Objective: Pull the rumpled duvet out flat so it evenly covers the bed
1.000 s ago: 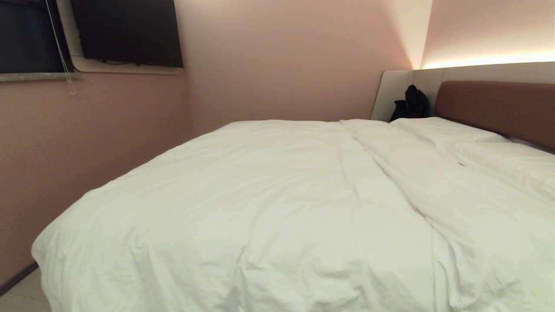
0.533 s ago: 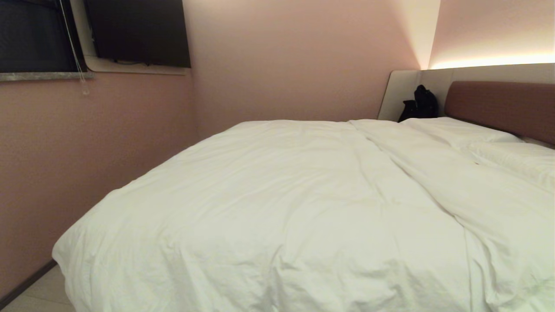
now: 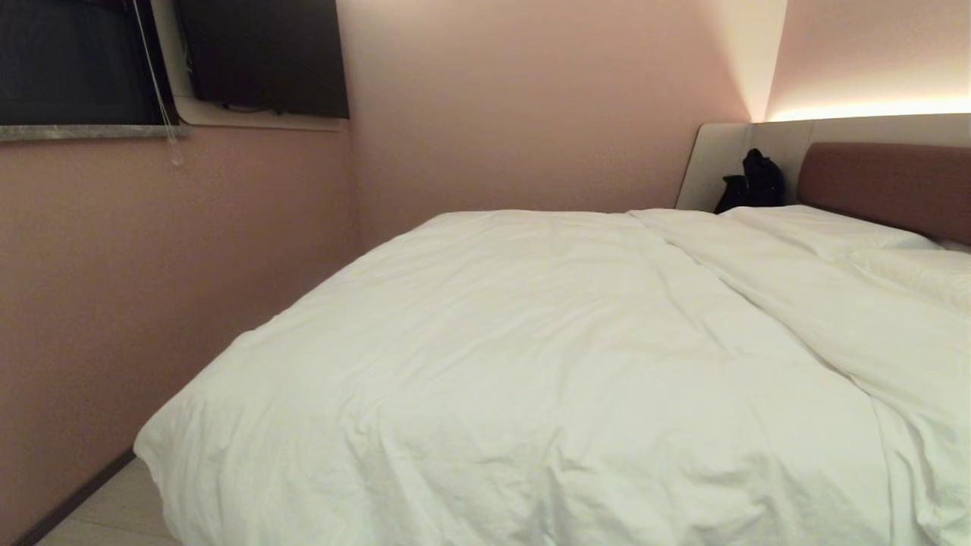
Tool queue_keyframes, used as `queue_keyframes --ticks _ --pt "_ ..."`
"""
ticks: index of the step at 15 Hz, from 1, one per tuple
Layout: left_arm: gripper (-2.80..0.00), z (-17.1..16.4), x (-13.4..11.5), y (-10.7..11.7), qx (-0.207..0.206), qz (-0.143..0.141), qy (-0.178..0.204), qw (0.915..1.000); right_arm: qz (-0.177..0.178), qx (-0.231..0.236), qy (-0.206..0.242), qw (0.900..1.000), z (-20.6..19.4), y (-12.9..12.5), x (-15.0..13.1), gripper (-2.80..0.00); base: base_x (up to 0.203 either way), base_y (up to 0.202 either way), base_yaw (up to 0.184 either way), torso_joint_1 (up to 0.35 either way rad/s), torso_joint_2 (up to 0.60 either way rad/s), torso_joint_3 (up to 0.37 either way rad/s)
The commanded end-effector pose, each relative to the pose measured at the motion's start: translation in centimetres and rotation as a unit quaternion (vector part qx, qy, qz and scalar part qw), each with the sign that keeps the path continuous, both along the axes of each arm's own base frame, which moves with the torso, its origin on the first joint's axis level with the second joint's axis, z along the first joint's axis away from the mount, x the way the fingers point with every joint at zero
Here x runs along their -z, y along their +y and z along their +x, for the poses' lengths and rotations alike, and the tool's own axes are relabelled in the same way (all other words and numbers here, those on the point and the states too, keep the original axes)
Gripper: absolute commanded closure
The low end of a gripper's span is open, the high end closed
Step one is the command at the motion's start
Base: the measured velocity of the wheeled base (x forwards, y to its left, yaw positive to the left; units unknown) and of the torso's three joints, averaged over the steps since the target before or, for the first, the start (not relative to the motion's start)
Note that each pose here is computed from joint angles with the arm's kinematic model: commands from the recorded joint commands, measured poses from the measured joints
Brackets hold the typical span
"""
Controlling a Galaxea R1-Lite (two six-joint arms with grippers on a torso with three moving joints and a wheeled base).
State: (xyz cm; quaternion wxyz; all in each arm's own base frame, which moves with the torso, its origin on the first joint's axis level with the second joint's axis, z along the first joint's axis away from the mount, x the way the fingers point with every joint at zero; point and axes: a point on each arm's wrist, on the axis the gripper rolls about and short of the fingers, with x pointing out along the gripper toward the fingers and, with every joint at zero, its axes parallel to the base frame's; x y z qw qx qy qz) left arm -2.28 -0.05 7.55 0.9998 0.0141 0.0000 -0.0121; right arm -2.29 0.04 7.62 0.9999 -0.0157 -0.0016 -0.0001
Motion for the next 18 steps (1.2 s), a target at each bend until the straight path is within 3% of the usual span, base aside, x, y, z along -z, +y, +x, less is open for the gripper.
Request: queue_keyframes --ticks 1,18 --pt "0.0 0.01 -0.01 0.0 0.0 0.0 0.0 1.0 0.0 0.0 0.0 1.0 0.0 0.0 0.01 0.0 0.0 0.192 0.002 0.006 0.0 0.006" --pt "0.0 0.0 0.0 0.0 0.0 0.0 0.0 1.0 0.0 0.0 0.0 1.0 0.0 0.0 0.0 0.0 0.0 0.194 0.0 0.002 0.0 0.002"
